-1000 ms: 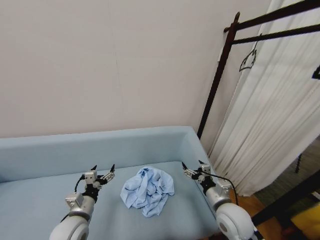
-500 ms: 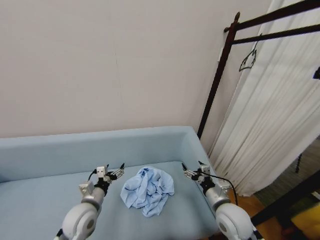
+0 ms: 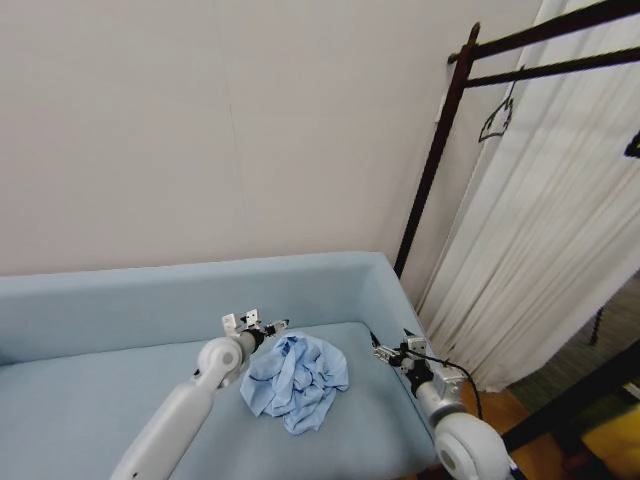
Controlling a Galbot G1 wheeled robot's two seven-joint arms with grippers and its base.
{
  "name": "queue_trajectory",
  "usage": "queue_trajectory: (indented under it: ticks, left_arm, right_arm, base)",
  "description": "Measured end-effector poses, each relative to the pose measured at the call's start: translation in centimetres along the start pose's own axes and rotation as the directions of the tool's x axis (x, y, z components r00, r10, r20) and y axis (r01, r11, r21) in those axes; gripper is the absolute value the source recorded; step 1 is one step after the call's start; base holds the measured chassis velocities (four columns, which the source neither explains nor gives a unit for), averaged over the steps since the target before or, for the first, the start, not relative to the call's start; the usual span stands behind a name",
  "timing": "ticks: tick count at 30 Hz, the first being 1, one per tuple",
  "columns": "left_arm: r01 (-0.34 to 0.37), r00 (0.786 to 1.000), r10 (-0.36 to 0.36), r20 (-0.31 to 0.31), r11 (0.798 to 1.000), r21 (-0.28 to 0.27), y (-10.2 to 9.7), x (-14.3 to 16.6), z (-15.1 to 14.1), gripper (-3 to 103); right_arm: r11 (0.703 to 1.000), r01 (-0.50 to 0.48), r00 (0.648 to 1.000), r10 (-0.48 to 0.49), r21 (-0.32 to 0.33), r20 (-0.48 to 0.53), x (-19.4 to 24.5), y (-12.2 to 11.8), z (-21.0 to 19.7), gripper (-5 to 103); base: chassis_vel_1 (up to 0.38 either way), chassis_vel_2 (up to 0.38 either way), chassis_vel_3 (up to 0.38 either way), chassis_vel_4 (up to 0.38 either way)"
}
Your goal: Pick up the clothes from the sofa and hang them on the clothes hanger.
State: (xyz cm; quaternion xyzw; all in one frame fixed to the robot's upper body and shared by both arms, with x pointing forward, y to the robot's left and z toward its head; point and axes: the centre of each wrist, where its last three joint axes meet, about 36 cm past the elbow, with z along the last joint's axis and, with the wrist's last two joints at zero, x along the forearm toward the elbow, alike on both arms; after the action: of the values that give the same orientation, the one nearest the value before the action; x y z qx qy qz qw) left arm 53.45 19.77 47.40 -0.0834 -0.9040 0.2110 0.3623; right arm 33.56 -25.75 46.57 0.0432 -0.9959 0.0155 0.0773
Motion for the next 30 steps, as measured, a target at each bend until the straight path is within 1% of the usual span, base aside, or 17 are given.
queue_trajectory:
  ticks: [2,3,5,8,9,12,16,23,30]
  left_arm:
    - [0.034,0.999,-0.035,-0.04,0.999,-0.011,-0.4,-1.8,-0.6,100]
    - [0.034,0.999,-0.035,-0.04,0.999,-0.011,-0.4,-1.8,-0.6,100]
    - [0.066,0.996,-0.067,-0.066,0.997,-0.026,-0.8,-3.2,-0.8,100]
    - [0.085,0.991,-0.09,-0.103,0.995,-0.053,-1.5,-4.6,-0.6,100]
    - [0.085,0.991,-0.09,-0.103,0.995,-0.053,-1.5,-4.6,-0.6,100]
    - [0.11,0.986,-0.119,-0.12,0.991,-0.075,-2.5,-4.7,-0.1,100]
    - [0.132,0.98,-0.144,-0.137,0.987,-0.093,-2.8,-4.6,0.4,100]
    - [0.156,0.974,-0.17,-0.151,0.983,-0.098,-2.1,-4.7,1.2,100]
    - [0.145,0.974,-0.159,-0.163,0.985,-0.099,-1.6,-4.8,1.8,101]
  right_arm:
    - [1.0,-0.005,1.0,0.005,-0.002,0.001,-0.2,-0.1,0.2,100]
    - [1.0,-0.005,1.0,0.005,-0.002,0.001,-0.2,-0.1,0.2,100]
    - [1.0,-0.007,1.0,0.007,-0.003,0.003,-0.4,-0.1,0.4,100]
    - [1.0,-0.013,1.0,0.013,-0.005,0.007,-0.5,-0.3,0.6,100]
    - [1.0,-0.013,1.0,0.013,-0.005,0.007,-0.5,-0.3,0.6,100]
    - [1.0,-0.021,1.0,0.021,-0.004,0.01,-0.4,-0.5,0.7,100]
    - [1.0,-0.025,1.0,0.025,-0.005,0.01,-0.5,-0.6,0.9,100]
    - [1.0,-0.023,1.0,0.023,-0.009,0.005,-0.8,-0.5,1.2,100]
    - [1.0,-0.023,1.0,0.023,-0.007,0.004,-0.9,-0.5,1.3,100]
  base:
    - [0.0,0.0,0.0,0.0]
    - [0.0,0.0,0.0,0.0]
    - [0.0,0.0,0.0,0.0]
    - [0.0,0.0,0.0,0.0]
    - [0.0,0.0,0.0,0.0]
    - [0.0,0.0,0.0,0.0]
    - [0.0,0.0,0.0,0.0]
    - [0.0,0.0,0.0,0.0]
    - [0.0,0.0,0.0,0.0]
